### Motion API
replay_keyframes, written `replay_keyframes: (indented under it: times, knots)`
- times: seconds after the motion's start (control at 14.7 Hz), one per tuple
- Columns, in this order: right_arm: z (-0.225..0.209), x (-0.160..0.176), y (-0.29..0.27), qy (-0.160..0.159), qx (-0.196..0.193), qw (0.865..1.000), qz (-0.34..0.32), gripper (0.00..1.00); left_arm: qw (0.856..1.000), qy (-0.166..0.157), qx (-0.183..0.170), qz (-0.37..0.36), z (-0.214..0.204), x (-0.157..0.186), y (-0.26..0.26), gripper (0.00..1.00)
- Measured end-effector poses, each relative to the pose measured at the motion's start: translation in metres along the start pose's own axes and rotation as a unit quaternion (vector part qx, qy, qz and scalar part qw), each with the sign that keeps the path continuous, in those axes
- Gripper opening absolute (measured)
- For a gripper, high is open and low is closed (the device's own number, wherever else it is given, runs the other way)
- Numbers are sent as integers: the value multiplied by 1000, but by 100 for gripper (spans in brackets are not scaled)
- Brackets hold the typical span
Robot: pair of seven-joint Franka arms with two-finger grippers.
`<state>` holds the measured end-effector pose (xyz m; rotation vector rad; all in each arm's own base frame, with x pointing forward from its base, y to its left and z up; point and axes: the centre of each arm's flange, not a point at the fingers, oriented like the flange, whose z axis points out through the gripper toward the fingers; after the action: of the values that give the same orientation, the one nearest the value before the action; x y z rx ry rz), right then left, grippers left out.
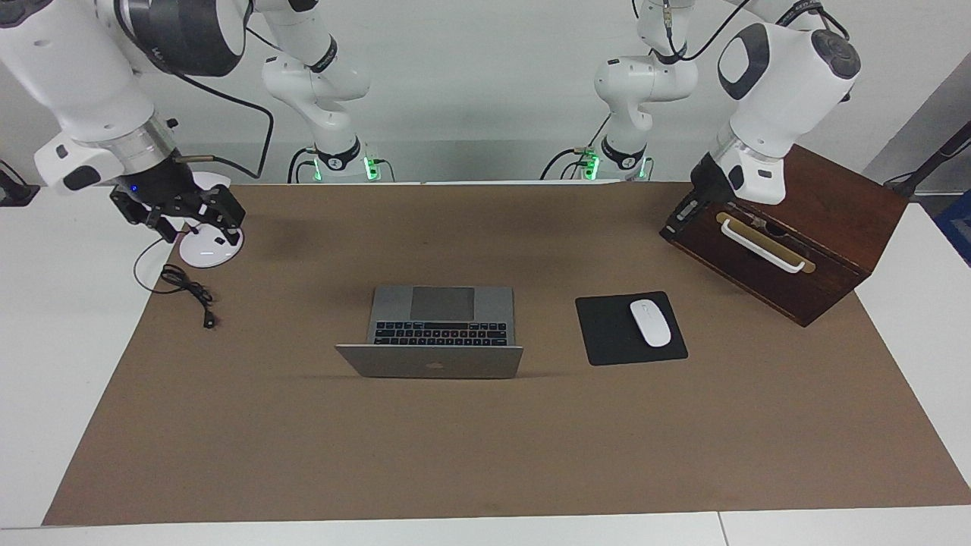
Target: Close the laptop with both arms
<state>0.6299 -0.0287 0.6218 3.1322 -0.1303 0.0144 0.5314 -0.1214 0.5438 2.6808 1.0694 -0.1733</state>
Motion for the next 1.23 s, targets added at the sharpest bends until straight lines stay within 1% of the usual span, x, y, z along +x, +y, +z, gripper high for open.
replay_keyframes:
  times: [0.14,0.27,0.41,0.55,0.61,0.68,0.75,0.89,0.95,1.02,1.09,1.16,1.23]
  knots:
    - [6,27,-6,14,-2,1000,-4,99,998,-9,-21,-50,14,-14,9,1]
    - [14,50,-20,29,1,999,-14,100,992,-17,-49,-113,29,-22,16,1]
    - [21,68,-34,55,5,998,-25,93,982,-12,-70,-175,48,-32,24,1]
    - [25,84,-51,80,6,996,-35,90,970,-10,-87,-227,61,-43,31,1]
    - [26,91,-63,93,7,995,-43,90,964,-17,-95,-246,65,-48,34,1]
    - [29,99,-78,110,9,993,-52,90,957,-34,-105,-268,69,-51,35,1]
    - [33,106,-89,126,9,990,-57,87,949,-55,-113,-289,74,-52,34,1]
    - [45,116,-101,144,10,988,-59,65,925,-92,-128,-344,91,-51,27,1]
    - [51,121,-104,150,11,987,-58,51,910,-108,-137,-375,103,-51,23,1]
    - [57,125,-109,156,12,986,-58,41,895,-122,-148,-402,116,-52,18,1]
    - [63,128,-116,163,14,985,-59,29,878,-137,-160,-430,129,-57,15,1]
    - [68,131,-126,170,17,984,-57,19,858,-152,-173,-459,142,-62,11,1]
    - [74,133,-140,179,21,982,-56,7,839,-166,-183,-485,153,-68,7,1]
